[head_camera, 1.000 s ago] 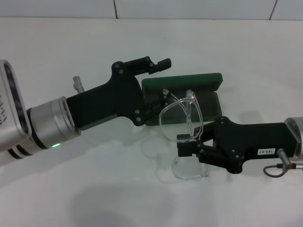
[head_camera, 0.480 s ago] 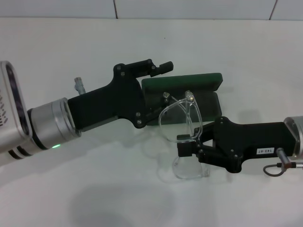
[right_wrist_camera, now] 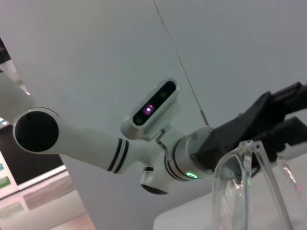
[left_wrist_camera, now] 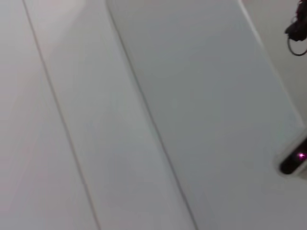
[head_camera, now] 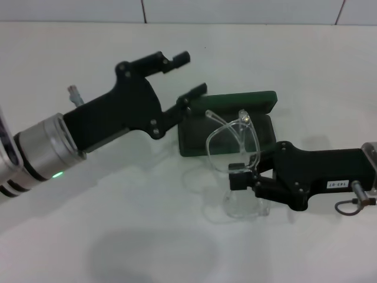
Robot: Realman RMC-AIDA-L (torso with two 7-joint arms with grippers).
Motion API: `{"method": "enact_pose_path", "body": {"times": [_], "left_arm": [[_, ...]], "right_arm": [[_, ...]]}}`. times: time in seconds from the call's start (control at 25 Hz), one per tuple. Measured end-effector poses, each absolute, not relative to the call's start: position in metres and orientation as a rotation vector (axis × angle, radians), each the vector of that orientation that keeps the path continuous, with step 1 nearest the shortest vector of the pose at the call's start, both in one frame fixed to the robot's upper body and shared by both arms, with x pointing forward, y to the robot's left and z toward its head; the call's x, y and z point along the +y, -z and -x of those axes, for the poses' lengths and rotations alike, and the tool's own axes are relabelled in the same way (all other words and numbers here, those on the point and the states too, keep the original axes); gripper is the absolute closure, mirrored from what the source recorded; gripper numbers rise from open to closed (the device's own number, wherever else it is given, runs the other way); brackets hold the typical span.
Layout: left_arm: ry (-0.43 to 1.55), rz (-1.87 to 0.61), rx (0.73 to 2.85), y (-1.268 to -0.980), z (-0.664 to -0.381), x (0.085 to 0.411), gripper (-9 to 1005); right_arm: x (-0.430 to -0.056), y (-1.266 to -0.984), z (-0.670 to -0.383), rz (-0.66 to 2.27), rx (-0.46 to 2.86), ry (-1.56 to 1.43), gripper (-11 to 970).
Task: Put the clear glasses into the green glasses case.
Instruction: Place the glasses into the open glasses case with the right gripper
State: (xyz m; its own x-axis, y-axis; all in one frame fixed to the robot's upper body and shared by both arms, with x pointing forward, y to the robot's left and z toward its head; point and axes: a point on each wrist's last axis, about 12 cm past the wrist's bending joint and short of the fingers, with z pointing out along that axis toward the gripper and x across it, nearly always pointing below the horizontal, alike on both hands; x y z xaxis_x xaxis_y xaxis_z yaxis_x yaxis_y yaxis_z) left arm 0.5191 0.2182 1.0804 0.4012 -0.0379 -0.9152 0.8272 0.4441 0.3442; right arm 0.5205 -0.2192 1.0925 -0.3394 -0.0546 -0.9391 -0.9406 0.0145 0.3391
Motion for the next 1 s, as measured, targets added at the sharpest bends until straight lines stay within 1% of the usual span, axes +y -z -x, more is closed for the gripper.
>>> {"method": "enact_pose_path", "body": {"times": [0.2,0.44,0.6,0.64,0.68,0.8,1.0], "left_arm": [[0.587,-0.791,1.024,-1.082,-0.518,0.236,521],[0.526,-0.596,1.072,-1.077,-0.511,0.257,521],[0.522,-0.539,1.110,-1.071,-0.504,0.266,521],[0.521,-0.534,1.118,-1.070,-0.503,0.268,521],[0.519,-0.530,1.124,-1.069,-0.502,0.269,521],[0.519,-0.519,1.142,-1.065,-0.498,0.270,521],[0.529,-0.512,1.155,-1.063,-0.497,0.269,521]], "right_arm": [[-0.226,-1.093,-0.532,1.113,1.541,-1.228,841],[-0.220,-1.122,-0.547,1.333,1.531,-0.917,841],[-0.197,-1.139,-0.555,1.493,1.569,-0.687,841],[-0.185,-1.143,-0.556,1.574,1.589,-0.559,841],[-0.185,-1.143,-0.556,1.574,1.589,-0.559,841],[-0.165,-1.141,-0.555,1.690,1.608,-0.381,841],[-0.145,-1.137,-0.552,1.801,1.542,-0.216,841]]}}
